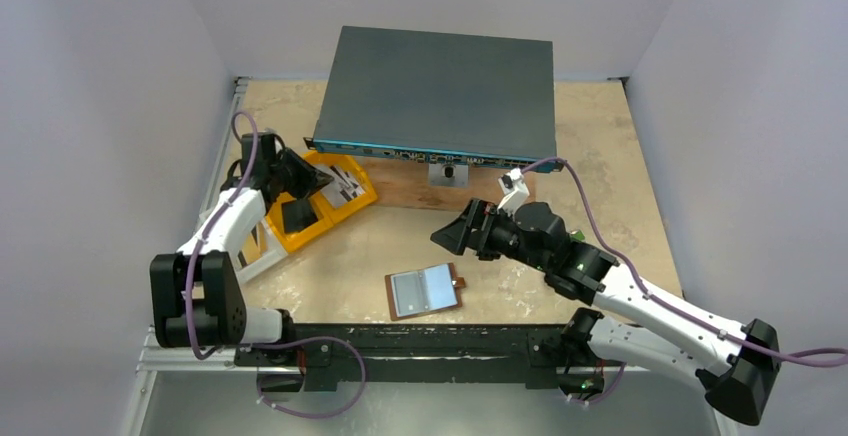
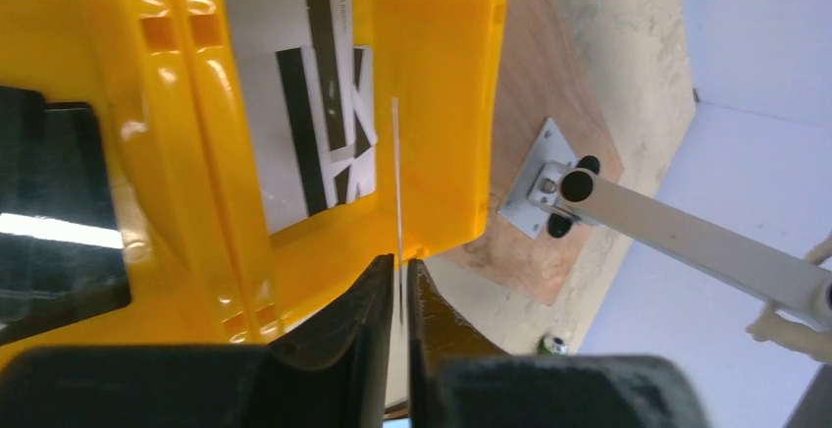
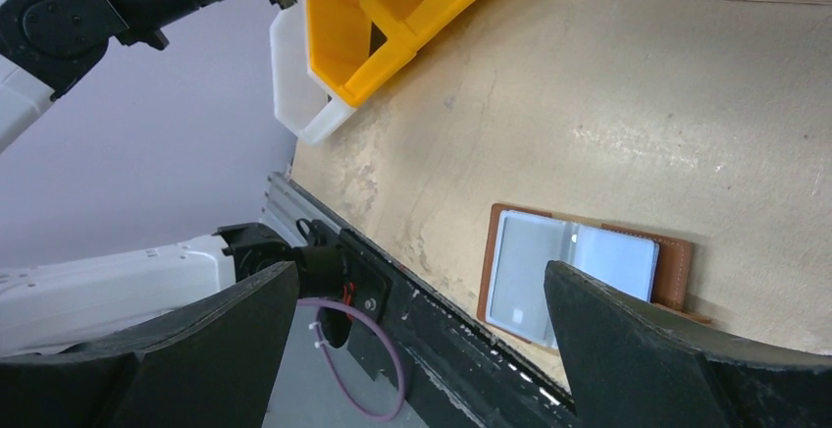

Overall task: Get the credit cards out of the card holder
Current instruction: Place the credit card in the storage box.

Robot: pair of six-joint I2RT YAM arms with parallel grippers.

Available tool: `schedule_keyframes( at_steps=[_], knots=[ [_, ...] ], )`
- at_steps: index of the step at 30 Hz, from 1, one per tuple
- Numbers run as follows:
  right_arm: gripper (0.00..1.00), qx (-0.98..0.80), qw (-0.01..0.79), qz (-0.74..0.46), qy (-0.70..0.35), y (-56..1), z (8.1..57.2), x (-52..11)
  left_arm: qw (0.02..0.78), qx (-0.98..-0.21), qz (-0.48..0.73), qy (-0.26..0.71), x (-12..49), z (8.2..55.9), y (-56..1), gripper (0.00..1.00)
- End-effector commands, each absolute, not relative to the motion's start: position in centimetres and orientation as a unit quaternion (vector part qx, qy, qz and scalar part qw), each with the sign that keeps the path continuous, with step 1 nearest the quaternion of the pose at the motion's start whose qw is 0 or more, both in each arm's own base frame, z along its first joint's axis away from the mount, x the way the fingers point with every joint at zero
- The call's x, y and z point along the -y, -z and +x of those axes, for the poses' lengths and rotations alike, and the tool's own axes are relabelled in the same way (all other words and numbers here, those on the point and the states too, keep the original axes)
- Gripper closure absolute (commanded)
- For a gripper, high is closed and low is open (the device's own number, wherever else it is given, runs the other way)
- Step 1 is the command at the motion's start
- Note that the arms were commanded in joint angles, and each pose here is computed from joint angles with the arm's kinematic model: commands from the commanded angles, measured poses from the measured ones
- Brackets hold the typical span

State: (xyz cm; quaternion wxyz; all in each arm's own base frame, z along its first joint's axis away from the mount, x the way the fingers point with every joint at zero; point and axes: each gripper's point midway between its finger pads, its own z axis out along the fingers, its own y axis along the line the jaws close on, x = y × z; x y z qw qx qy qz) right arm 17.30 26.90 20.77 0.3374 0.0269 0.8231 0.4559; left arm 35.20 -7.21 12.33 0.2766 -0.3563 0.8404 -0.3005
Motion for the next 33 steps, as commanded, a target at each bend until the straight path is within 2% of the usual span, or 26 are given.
schedule_keyframes(
  at_steps=[1, 2, 4, 7, 20, 33],
  knots=[
    [0.01, -0.810, 0.359, 0.022, -0.463, -22.8, 18.1, -27.3, 0.300, -0.831, -0.326, 0.337, 7.9, 36.7, -15.0, 0.79],
    [0.01, -0.811, 0.363, 0.027, -0.457, -22.7, 18.4, -27.2, 0.300, -0.831, -0.326, 0.337, 8.0, 36.5, -15.0, 0.71],
    [0.01, -0.814, 0.365, 0.029, -0.451, -22.4, 18.6, -27.2, 0.297, -0.834, -0.327, 0.330, 7.8, 35.8, -15.0, 0.63],
    [0.01, -0.818, 0.366, 0.029, -0.443, -22.0, 18.8, -27.2, 0.305, -0.838, -0.322, 0.317, 7.5, 34.7, -15.5, 0.60],
    [0.01, -0.840, 0.363, 0.019, -0.403, -20.1, 19.7, -27.4, 0.301, -0.854, -0.300, 0.301, 7.6, 29.4, -15.7, 0.58],
    [0.01, -0.870, 0.332, -0.007, -0.364, -16.2, 18.3, -29.3, 0.234, -0.897, -0.186, 0.326, 15.1, 20.6, -12.8, 0.58]
  ],
)
